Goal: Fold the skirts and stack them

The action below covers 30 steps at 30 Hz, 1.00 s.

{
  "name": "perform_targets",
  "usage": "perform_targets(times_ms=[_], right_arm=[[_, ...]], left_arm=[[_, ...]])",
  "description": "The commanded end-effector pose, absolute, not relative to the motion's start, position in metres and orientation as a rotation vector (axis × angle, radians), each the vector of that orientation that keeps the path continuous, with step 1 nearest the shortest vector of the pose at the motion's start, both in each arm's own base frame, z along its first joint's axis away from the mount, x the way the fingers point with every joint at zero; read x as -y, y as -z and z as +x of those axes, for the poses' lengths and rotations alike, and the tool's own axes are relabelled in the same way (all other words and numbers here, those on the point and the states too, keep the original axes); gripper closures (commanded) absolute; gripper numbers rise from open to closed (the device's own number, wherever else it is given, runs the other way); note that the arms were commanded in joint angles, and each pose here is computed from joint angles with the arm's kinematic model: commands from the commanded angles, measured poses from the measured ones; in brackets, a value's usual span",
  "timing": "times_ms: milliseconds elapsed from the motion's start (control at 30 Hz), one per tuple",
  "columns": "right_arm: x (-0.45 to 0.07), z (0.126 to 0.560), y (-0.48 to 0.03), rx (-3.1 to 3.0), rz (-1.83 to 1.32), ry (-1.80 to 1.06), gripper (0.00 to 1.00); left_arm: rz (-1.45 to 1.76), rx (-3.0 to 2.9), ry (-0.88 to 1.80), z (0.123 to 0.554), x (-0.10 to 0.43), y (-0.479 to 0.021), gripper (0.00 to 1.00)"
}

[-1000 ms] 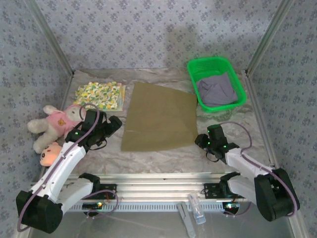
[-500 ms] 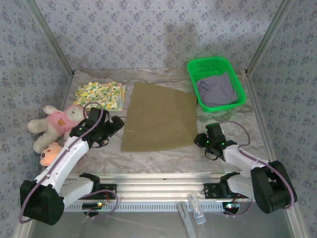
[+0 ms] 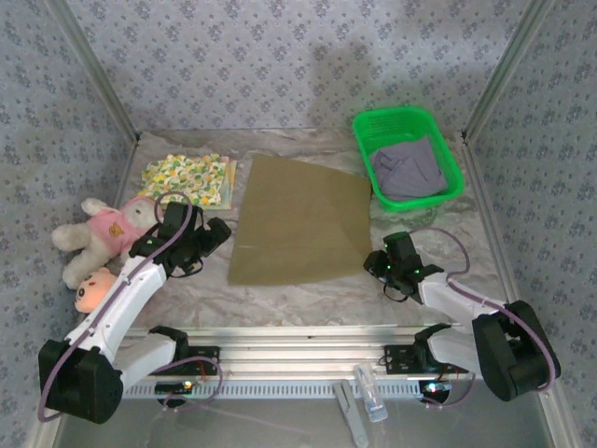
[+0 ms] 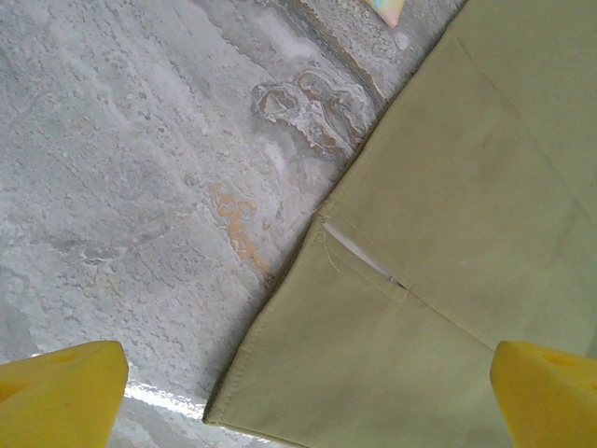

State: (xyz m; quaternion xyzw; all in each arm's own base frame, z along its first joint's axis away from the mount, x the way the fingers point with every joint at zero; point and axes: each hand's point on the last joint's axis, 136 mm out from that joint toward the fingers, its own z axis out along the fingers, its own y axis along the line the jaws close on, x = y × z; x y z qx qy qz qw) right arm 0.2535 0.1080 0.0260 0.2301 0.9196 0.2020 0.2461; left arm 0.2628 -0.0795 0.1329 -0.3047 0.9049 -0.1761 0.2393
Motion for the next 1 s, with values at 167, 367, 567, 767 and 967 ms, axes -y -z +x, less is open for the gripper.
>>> perform_targets(times_ms=[167,367,567,767,967], right_arm=[[-0.123,0.26,-0.04,-2.448,0.626,-0.654,0.6],[-0.109,0.253,-0.039,-2.434,0.67,-0.583,0.62],[-0.107,0.25,-0.031,-2.453,0.687,-0.574,0.61],[-0.114,0.255,-0.028,-2.47,0.678,-0.598,0.6],[-0.12,0.259,-0.029,-2.467,0.674,-0.636,0.6]], left_arm=[[-0.799,-2.456,0.502,0.271,0.079,-0.145,0.0],[-0.796,-2.462,0.512,0.274,0.08,-0.143,0.0],[-0.788,-2.471,0.515,0.277,0.081,-0.143,0.0],[-0.787,-2.477,0.523,0.276,0.082,-0.142,0.0],[-0.792,-2.492,0.526,0.274,0.083,-0.137,0.0]])
